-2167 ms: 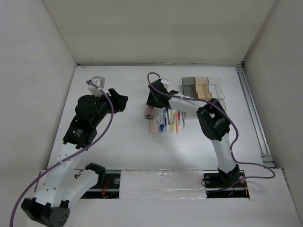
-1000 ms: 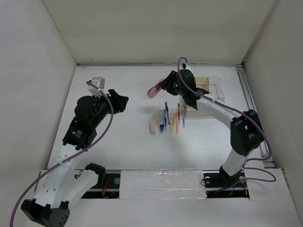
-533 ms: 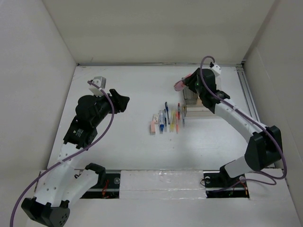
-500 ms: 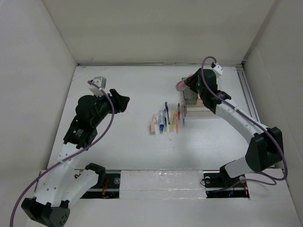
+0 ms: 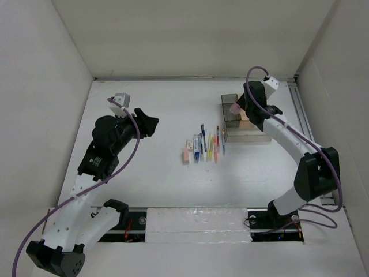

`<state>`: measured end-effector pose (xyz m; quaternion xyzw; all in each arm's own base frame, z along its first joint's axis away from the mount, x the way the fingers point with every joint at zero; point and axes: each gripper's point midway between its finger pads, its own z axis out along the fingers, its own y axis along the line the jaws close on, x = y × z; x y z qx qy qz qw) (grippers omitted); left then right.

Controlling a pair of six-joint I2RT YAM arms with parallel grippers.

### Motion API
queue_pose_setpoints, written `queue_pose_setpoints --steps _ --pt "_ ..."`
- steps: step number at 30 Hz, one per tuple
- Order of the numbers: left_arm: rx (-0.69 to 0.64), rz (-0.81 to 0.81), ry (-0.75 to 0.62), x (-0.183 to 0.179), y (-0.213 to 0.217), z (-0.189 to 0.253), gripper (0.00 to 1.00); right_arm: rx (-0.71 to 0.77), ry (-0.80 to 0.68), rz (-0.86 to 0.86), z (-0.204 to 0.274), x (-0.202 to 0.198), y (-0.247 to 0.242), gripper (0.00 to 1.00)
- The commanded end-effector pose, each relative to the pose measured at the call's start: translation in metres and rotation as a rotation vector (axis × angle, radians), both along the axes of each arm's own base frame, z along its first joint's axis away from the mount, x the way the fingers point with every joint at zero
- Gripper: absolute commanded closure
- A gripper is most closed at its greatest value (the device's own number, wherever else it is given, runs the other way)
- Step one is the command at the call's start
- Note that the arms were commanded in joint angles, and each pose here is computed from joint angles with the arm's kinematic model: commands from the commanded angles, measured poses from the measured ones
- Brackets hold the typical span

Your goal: Organize the desk

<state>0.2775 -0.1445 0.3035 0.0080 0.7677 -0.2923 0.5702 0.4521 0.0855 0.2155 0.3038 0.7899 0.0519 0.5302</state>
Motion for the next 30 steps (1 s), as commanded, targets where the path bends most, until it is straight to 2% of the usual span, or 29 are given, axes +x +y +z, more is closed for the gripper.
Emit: queue_pose_setpoints --steps 1,15,20,26,29,30 --pt "-0.010 -0.003 -0.051 0.003 0.000 0.012 0.50 -0.051 -0.029 -0.012 0.022 0.009 -0.004 0.85" --pt "0.000 0.016 -0.054 0.004 0.004 0.012 0.50 -0.201 0.109 0.055 -0.001 0.035 0.012 0.84" --pt "0.003 0.017 -0.050 0.004 0.004 0.011 0.50 -0.258 0.206 0.086 -0.025 0.042 0.019 0.84" --pt "0.005 0.022 -0.047 0.005 0.004 0.010 0.50 -0.306 0.249 0.116 -0.039 0.049 0.029 0.84" --pt "0.009 0.023 -0.047 0.006 0.004 0.010 0.50 -0.310 0.252 0.121 -0.039 0.054 0.031 0.77" --pt "0.010 0.023 -0.045 0.007 0.004 0.009 0.50 -0.322 0.263 0.132 -0.044 0.055 0.036 0.63"
